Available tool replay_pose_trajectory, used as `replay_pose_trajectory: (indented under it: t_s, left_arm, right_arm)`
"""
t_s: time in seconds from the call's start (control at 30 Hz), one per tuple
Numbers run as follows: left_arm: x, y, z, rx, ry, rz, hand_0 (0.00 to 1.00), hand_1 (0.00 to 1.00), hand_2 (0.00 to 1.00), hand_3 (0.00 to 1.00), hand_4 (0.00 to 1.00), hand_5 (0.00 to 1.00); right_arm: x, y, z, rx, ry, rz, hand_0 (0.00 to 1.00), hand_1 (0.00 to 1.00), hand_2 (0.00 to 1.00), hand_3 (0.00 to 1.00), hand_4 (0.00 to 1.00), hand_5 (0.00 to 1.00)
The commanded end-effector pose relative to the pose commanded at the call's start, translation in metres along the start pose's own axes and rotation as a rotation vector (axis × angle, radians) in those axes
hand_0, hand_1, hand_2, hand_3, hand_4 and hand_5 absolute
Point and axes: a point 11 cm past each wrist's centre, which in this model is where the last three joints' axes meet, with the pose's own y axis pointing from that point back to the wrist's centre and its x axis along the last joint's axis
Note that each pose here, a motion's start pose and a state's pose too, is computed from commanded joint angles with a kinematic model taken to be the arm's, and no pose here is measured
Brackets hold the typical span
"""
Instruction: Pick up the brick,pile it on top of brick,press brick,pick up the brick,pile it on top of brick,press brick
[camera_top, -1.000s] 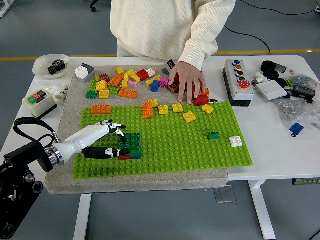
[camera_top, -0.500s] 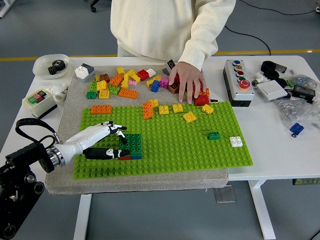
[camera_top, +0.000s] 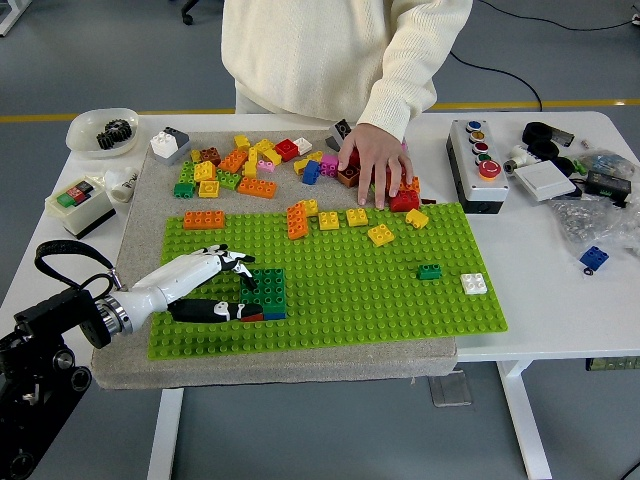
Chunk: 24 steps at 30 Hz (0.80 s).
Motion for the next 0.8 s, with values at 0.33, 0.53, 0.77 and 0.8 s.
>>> replay_pose_trajectory:
  t_s: [0.33, 0.53, 0.77, 0.8]
  left_arm:
    - [-0.003, 0.000, -0.005, 0.028, -0.011, -0.018, 0.998, 0.935, 0.939, 0.623, 0.998, 0.998]
    - [-0.004, 0.001, -0.007, 0.037, -0.019, -0.030, 0.998, 0.933, 0.939, 0.624, 0.998, 0.998]
    - [0.008, 0.002, -0.001, -0.005, 0.046, 0.024, 0.998, 0.926, 0.933, 0.623, 0.998, 0.998]
    - [0.011, 0.003, 0.000, -0.011, 0.059, 0.040, 0.998, 0.926, 0.933, 0.623, 0.998, 0.998]
  right_arm:
    - [0.000, 0.000, 0.000, 0.000, -0.001, 0.001, 0.744, 0.646, 0.720, 0.671, 0.891, 0.425]
    - [0.001, 0.000, -0.001, 0.001, -0.001, 0.001, 0.744, 0.646, 0.720, 0.671, 0.891, 0.426]
    - [0.000, 0.000, 0.000, 0.001, -0.001, -0.001, 0.744, 0.647, 0.720, 0.671, 0.891, 0.425]
    - [-0.001, 0.000, 0.000, 0.001, -0.001, -0.002, 0.744, 0.647, 0.720, 0.671, 0.891, 0.425]
